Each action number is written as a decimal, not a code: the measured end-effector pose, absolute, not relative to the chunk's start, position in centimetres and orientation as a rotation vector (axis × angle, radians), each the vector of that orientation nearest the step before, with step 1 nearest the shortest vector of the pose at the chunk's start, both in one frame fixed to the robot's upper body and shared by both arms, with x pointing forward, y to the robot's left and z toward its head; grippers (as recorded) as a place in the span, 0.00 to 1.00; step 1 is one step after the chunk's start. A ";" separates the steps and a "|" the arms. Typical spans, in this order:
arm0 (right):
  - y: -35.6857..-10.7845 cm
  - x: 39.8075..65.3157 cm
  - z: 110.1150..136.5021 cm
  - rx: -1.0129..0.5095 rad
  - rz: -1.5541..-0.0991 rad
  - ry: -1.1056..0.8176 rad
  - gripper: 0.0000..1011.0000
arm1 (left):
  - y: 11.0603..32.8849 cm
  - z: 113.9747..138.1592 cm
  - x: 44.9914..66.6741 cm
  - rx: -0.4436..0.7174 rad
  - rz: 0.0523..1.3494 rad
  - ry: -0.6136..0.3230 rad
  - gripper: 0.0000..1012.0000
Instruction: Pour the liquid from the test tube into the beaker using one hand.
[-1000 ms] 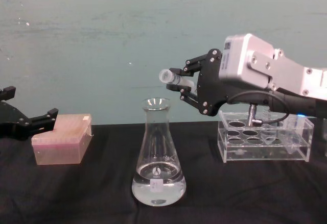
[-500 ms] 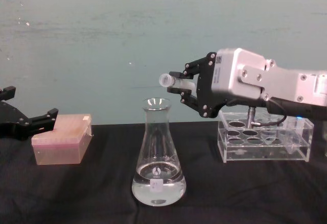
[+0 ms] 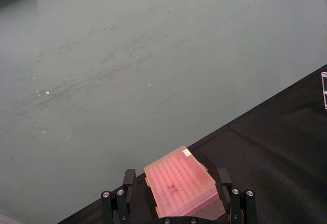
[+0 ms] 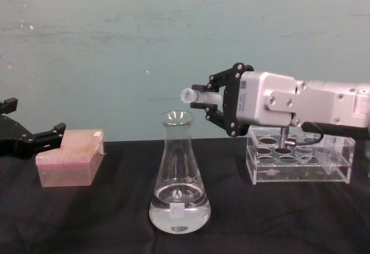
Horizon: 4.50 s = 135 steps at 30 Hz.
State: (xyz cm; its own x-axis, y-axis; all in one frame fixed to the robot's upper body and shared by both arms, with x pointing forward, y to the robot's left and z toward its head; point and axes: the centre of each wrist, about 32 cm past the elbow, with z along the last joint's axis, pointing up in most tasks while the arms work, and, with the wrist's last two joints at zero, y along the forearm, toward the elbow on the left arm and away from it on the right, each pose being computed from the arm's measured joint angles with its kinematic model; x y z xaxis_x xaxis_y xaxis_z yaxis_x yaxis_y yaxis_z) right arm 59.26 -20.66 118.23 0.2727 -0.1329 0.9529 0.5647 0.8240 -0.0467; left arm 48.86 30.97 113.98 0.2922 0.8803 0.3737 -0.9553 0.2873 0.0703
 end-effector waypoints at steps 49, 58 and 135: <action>-20.4 59.3 117.9 -0.458 -0.441 -1.422 0.20 | 31.0 114.0 48.9 0.305 1.248 -0.285 0.99; -20.5 59.5 117.9 -0.460 -0.441 -1.452 0.20 | 31.0 114.0 48.9 0.305 1.248 -0.285 0.99; -21.1 60.5 119.4 -0.489 -0.342 -1.619 0.20 | 31.0 114.0 48.9 0.304 1.248 -0.285 0.99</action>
State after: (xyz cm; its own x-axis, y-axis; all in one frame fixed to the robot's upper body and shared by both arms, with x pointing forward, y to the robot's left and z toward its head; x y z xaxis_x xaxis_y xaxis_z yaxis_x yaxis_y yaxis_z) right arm 60.46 -21.07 119.35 -0.0610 0.1110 0.9919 0.5030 0.8618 -0.0655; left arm 48.86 30.97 113.98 0.2923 0.8803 0.3737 -0.9552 0.2874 0.0703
